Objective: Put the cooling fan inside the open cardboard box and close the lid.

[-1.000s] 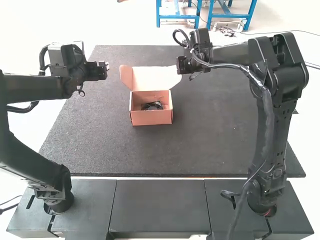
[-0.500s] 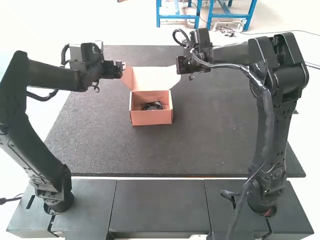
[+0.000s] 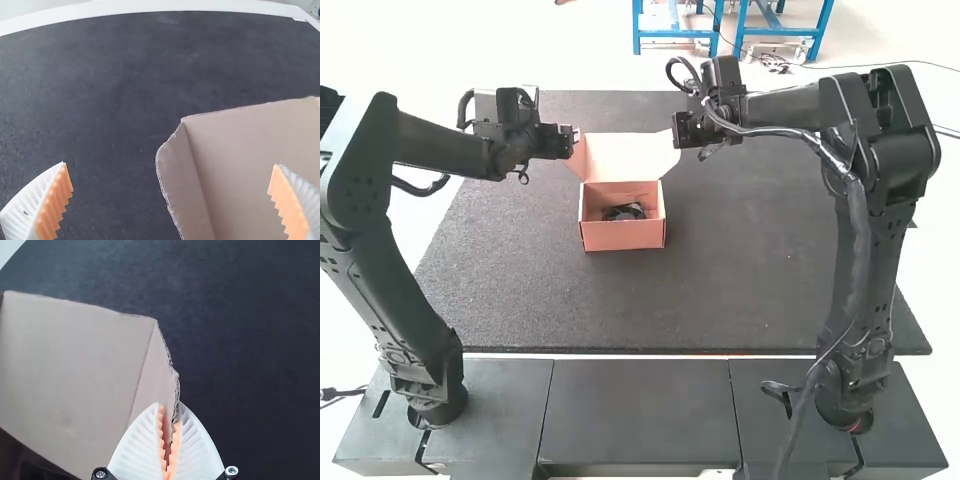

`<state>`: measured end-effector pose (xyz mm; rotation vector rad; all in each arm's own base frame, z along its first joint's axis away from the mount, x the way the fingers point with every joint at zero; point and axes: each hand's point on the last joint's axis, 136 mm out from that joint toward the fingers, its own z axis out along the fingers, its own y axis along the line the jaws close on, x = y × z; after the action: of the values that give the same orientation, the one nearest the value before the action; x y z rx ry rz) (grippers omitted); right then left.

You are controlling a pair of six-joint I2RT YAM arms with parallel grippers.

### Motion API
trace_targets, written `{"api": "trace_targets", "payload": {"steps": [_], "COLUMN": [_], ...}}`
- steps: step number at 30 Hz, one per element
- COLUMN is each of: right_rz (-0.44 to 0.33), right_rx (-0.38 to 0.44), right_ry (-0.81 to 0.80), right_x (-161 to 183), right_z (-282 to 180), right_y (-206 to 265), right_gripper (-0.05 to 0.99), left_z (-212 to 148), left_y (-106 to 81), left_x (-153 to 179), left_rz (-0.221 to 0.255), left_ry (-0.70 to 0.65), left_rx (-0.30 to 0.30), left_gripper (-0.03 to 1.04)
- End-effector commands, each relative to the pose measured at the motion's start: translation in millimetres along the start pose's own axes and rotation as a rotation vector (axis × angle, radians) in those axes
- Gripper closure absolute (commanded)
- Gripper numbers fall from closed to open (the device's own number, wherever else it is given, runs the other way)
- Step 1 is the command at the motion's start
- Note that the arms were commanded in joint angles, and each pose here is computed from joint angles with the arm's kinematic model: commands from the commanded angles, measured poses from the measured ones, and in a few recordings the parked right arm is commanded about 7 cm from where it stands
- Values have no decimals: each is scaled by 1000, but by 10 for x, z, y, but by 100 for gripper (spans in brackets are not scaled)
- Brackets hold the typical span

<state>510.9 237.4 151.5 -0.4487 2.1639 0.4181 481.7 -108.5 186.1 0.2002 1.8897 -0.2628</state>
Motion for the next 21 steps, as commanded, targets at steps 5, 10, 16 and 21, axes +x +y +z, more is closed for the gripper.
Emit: {"api": "trace_targets", "payload": {"steps": [5,10,16,21], "right_rz": [1,2,2,5], "right_rx": [-34,-35,-39,-38], "right_ry": [15,15,17,12], "right_x": [49,64,92,87], "right_z": [-73,-68,-60,-48], "right_y": [86,86,83,61], "right_gripper": [93,93,93,93], "left_z": [30,31,48,76], "left_y": [-42,-35,-47,-110], "left_x": [-135,-147,-124,-23], "left_rz": [8,10,12,14], "left_ry": [-33,-43,-32,7], "left_rx": [14,13,19,58], "left_gripper": [36,54,75,83]}}
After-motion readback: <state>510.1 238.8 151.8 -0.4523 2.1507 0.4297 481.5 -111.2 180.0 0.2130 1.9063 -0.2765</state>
